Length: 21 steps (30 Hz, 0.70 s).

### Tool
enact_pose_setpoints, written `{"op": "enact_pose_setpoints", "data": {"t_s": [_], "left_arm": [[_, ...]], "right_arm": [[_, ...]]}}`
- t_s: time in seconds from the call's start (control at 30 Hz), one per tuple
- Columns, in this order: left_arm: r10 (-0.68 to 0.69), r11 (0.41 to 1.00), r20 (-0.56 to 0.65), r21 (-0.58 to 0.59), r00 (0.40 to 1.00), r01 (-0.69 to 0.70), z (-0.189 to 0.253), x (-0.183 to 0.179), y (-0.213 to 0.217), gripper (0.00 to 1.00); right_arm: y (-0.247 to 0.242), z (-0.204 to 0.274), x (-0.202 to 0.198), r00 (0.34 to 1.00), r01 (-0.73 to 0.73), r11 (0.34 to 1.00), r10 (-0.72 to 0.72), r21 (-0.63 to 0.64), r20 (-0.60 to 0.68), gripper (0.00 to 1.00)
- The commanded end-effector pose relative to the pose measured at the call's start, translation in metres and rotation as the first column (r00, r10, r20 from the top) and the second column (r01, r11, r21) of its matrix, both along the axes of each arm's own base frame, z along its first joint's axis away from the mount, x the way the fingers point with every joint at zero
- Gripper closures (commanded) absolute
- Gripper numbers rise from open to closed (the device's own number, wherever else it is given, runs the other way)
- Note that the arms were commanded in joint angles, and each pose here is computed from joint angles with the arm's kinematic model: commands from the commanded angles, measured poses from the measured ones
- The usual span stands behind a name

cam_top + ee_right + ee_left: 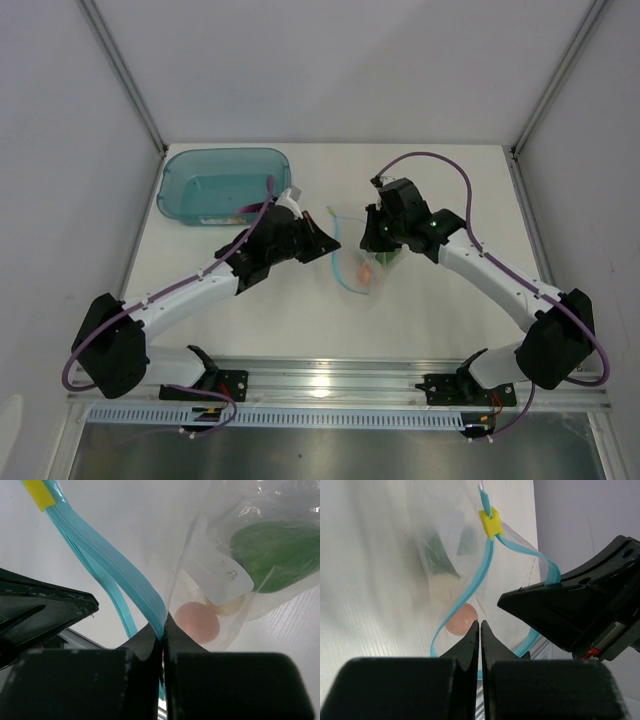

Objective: Place the food in the zip-top bag and seal the zipper
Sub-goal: Place the fake vegetable in the zipper food storage bag, then pick up the fake vegetable from the bin.

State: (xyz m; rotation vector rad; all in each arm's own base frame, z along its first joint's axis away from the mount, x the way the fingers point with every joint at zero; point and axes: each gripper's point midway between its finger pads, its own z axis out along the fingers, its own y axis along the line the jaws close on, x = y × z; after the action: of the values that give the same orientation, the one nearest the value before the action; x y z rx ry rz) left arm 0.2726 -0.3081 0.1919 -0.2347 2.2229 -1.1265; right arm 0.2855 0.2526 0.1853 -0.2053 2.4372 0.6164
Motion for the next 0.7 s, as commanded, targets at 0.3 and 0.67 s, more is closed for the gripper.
{"op": "enact_pose_setpoints", "data": {"t_s": [0.3, 0.67], "left_arm": [[0.163, 0.985, 0.113, 0.042, 0.980, -0.169, 0.038, 0.034, 0.058, 0.77], [0.486, 0.869, 0.051, 0.085, 0.873, -0.488, 0.052, 0.109, 0.156, 0.17]], "right_arm": [[-0.006, 0.016, 0.008, 0.999, 0.023, 1.000, -0.023, 0.000, 0.046, 1.00], [-0.005, 0.009, 0.018, 0.999, 0.022, 0.999, -0.021, -0.031, 0.035, 1.00]]}}
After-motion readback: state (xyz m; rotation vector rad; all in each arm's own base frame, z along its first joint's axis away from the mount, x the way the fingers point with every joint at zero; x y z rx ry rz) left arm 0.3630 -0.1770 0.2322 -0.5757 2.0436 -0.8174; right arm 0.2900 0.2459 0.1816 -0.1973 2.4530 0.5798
